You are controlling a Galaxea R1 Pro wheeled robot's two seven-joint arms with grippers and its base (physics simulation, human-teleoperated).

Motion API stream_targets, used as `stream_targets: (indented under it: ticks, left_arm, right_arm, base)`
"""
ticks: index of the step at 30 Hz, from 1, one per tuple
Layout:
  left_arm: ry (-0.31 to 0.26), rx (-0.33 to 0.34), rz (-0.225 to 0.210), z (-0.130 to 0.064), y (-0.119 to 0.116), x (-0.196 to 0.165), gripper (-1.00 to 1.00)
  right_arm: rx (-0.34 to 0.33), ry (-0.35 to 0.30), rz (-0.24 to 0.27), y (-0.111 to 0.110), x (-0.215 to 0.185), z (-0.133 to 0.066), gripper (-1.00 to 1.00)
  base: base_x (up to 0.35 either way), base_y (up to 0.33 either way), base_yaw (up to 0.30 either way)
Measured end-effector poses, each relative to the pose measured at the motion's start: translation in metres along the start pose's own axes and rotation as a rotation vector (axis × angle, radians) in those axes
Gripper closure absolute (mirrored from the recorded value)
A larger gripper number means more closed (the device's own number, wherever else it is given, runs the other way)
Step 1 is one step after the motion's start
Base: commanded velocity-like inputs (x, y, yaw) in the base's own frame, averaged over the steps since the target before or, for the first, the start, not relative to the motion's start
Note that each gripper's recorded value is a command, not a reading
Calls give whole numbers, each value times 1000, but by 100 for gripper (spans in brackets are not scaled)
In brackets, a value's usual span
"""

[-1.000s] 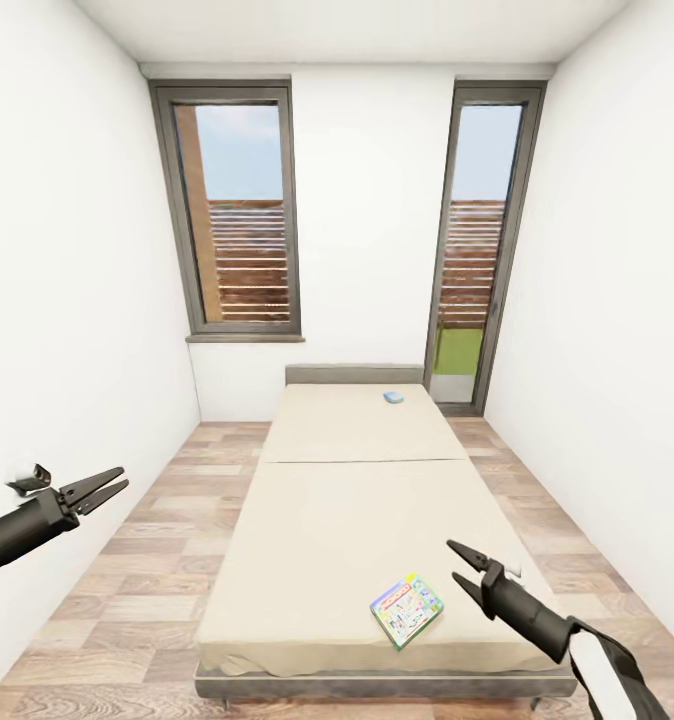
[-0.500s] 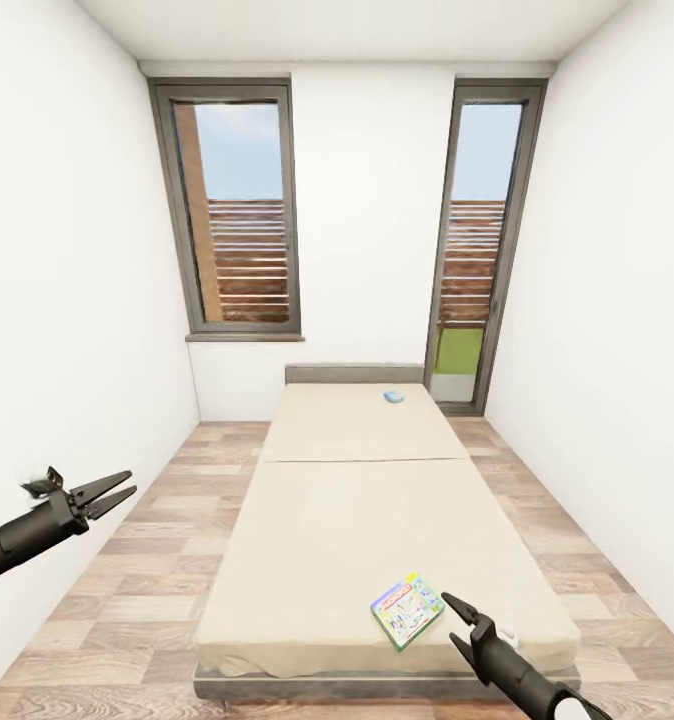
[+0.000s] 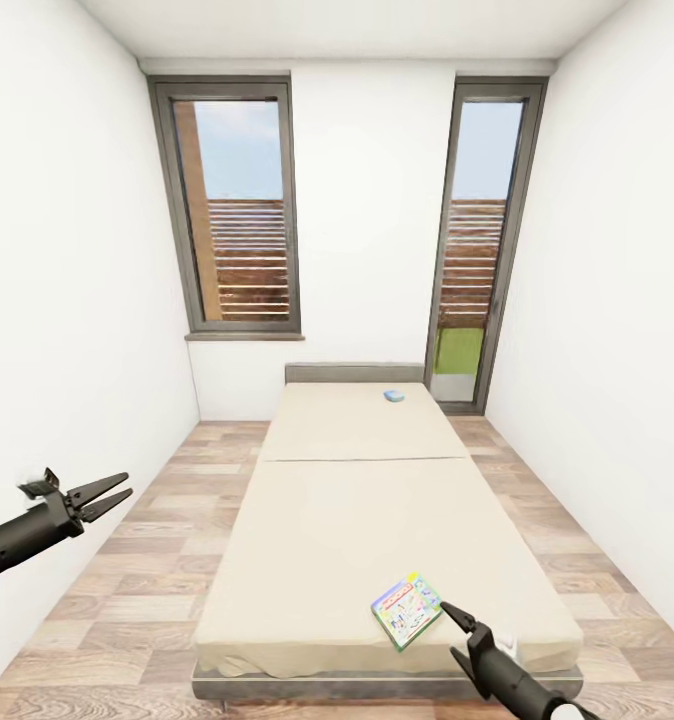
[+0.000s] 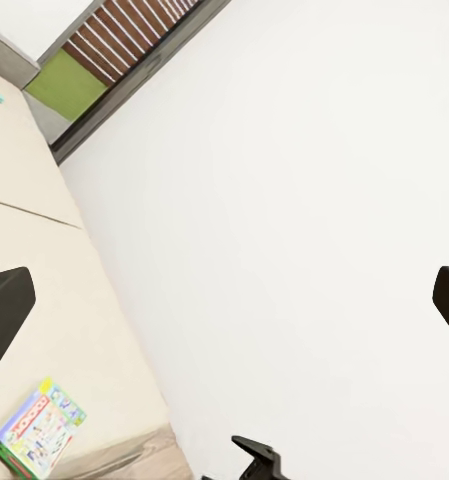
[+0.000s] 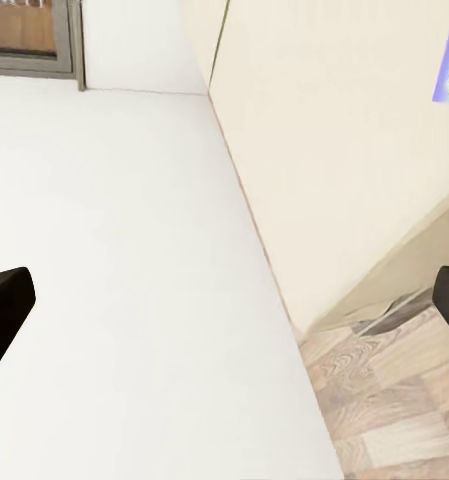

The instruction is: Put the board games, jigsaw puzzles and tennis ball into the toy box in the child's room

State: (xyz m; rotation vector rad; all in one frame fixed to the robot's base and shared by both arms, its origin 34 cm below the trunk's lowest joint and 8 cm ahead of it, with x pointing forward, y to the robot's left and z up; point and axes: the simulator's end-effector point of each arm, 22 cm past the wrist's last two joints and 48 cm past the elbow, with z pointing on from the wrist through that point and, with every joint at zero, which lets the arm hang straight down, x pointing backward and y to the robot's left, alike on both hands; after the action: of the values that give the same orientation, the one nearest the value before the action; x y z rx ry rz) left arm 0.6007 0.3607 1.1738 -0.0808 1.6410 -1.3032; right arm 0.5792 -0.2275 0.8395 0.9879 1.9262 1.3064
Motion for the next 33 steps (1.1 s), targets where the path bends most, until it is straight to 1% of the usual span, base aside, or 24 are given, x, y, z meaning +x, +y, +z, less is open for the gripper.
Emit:
stream_targets:
  ticks: [7,11,13,15,21,26,33]
  left_arm:
    - [1,-8,8,-2,7,0,-100]
    - [1,-10,9,-3,10,1,-100]
    - [3,-10,10,-2,12,2,-100]
    - [5,-10,11,-2,14,4,-100]
    - [7,-11,12,-1,19,7,-100]
    - [8,-10,11,0,24,10,-100]
    - [9,-10,11,1,31,15,-100]
  right_arm:
    - [46,4,36,-13,10,12,-100]
    - [89,16,59,-16,20,29,-100]
    - [106,19,84,-20,26,36,-100]
    - [104,13,112,-17,27,43,-100]
    - [95,6,131,-15,25,53,-100]
    - [109,12,149,-27,30,56,-100]
    - [115,12,151,-37,30,59,-100]
  base:
    - [0,0,0]
    - [0,0,0]
    - [0,0,0]
    - [0,0,0]
    - [0,0,0]
    - [0,0,0]
    - [0,0,0]
